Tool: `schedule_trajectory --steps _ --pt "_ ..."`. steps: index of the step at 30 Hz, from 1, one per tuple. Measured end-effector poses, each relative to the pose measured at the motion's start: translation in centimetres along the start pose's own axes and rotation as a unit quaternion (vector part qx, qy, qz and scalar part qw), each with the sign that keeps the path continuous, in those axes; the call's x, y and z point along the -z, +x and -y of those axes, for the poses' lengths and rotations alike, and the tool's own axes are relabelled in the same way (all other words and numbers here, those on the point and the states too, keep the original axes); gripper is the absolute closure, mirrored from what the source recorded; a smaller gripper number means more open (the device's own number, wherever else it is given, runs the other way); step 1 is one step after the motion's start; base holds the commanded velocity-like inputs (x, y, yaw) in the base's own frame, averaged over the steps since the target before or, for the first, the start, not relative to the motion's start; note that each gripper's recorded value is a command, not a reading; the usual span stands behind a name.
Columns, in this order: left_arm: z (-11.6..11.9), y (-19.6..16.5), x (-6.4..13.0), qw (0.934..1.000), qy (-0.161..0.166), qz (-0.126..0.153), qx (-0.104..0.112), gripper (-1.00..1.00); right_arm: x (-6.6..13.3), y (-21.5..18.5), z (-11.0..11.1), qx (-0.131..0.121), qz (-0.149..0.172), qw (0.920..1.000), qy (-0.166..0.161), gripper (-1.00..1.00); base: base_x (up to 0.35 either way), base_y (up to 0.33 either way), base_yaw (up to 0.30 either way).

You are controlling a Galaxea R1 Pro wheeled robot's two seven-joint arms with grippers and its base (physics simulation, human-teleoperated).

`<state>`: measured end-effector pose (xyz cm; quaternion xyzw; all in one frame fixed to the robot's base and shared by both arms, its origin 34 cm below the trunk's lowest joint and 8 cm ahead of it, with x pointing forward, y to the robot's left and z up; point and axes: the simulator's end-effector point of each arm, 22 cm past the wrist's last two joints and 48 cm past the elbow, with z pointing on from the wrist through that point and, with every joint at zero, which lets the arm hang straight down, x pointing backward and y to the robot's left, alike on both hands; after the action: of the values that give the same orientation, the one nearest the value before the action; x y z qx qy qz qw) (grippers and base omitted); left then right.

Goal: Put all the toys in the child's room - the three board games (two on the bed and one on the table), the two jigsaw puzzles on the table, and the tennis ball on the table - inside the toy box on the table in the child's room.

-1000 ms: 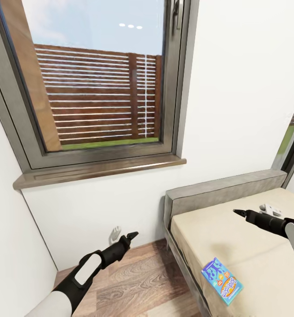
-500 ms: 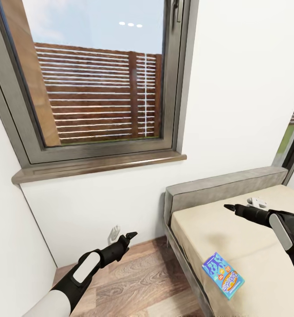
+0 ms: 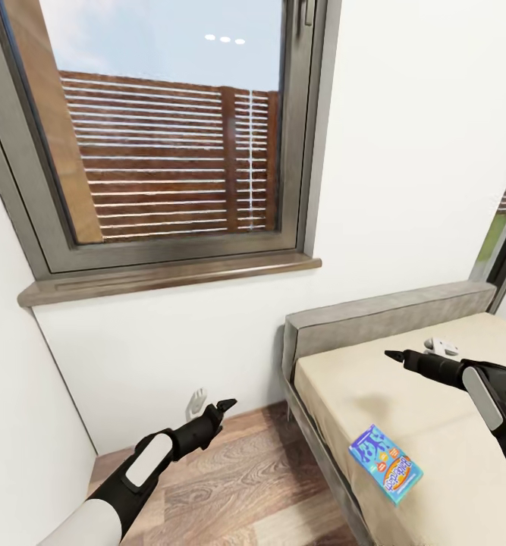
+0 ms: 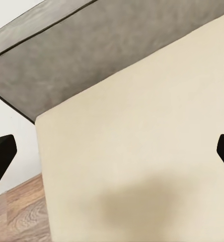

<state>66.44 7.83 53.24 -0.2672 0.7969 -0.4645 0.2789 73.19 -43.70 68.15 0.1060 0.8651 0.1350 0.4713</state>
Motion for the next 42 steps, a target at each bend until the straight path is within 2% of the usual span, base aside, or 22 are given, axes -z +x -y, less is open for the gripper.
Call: schedule_trajectory --steps 17,30,35,37,42 --pt "-3.1 1.5 -1.0 1.0 0.005 -0.002 0.001 -1.0 -1.0 3.1 1.3 0.002 0.003 1.0 0.0 -1.0 0.0 0.0 0.0" --pt "-3.5 3.7 -2.1 0.9989 0.044 -0.014 0.003 -1.0 -0.4 3.9 3.4 0.013 0.012 0.9998 0.009 -1.0 0.0 0.0 -0.09" --pt "-2.3 4.0 -2.2 0.9978 0.064 -0.019 0.002 -1.0 0.1 3.5 3.8 0.016 0.011 0.9997 0.013 -1.0 0.0 0.0 -0.217" --pt "-1.0 4.1 -2.2 0.9964 0.082 -0.021 -0.003 -1.0 0.3 3.3 3.9 0.017 0.012 0.9997 0.014 -1.0 0.0 0.0 -0.239" --pt "0.4 4.7 -2.2 0.9945 0.1 -0.029 -0.015 -1.0 0.5 3.0 4.1 0.018 0.013 0.9996 0.016 -1.0 0.0 0.0 -0.25"
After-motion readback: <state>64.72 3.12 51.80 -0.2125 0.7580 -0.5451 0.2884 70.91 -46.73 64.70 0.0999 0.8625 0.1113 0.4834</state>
